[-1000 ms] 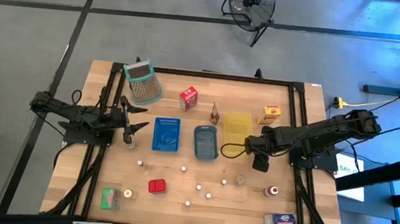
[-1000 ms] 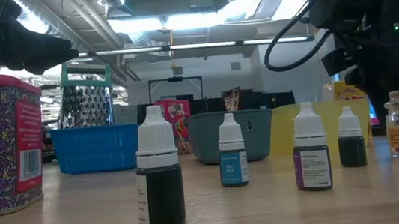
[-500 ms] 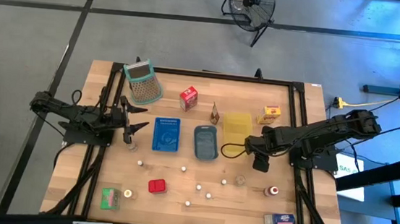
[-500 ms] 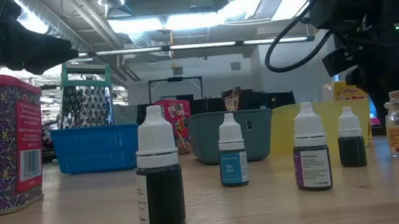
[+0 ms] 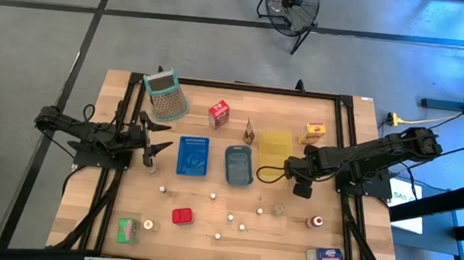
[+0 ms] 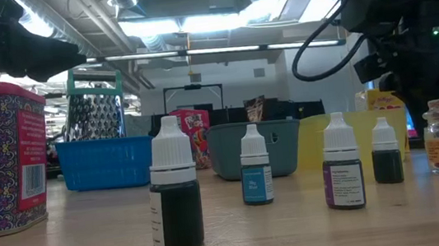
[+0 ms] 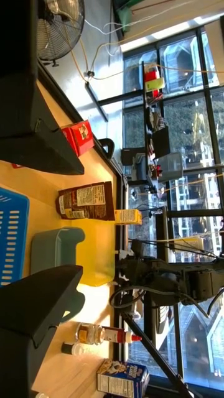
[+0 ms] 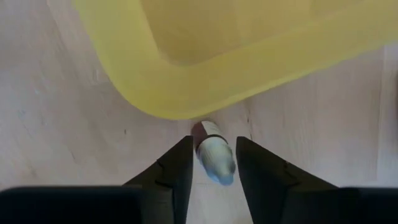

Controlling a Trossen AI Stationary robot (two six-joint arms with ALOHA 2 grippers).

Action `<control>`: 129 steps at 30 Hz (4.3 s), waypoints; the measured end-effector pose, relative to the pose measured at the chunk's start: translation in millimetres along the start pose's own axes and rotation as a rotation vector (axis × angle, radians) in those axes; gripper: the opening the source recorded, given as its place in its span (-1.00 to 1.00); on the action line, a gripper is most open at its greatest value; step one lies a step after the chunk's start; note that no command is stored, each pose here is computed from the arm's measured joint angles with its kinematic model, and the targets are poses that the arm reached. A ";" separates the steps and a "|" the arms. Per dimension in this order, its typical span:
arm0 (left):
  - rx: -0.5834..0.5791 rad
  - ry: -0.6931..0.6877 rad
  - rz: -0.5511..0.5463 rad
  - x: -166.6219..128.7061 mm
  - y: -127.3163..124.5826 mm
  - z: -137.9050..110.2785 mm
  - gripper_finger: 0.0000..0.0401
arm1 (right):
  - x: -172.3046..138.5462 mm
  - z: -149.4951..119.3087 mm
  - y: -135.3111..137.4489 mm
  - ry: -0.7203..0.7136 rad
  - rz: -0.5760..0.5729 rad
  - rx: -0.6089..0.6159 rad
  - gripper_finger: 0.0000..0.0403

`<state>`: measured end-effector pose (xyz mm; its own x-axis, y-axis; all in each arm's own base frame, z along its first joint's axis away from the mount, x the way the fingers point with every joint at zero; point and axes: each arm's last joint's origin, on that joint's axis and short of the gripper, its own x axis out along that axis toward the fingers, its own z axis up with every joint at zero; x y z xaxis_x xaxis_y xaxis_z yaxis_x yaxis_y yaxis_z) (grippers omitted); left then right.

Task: Pick & Place Kitchen Items
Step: Put the small food coloring bottle into the gray bin

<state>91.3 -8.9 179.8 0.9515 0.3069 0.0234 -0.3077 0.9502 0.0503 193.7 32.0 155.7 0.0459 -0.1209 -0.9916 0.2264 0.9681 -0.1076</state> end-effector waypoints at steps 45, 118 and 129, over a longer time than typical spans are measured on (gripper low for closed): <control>0.034 0.000 0.002 0.0 0.0 0.0 0.22 | -48.2 14.4 5.1 0.101 0.115 0.158 -0.67; -0.230 0.067 -0.106 -0.4 -3.4 -6.1 0.23 | -8.8 220.4 8.6 -0.136 0.100 -0.211 -0.68; -0.253 0.069 -0.107 -0.4 -3.5 -6.2 0.23 | -8.3 217.8 6.6 -0.110 0.046 -0.212 -0.68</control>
<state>92.0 -12.0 173.4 0.9793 0.1988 -0.0372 -0.2021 0.9582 -0.2024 406.8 -8.4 178.9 0.1596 -0.0875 -0.9833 0.0128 0.9962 -0.0866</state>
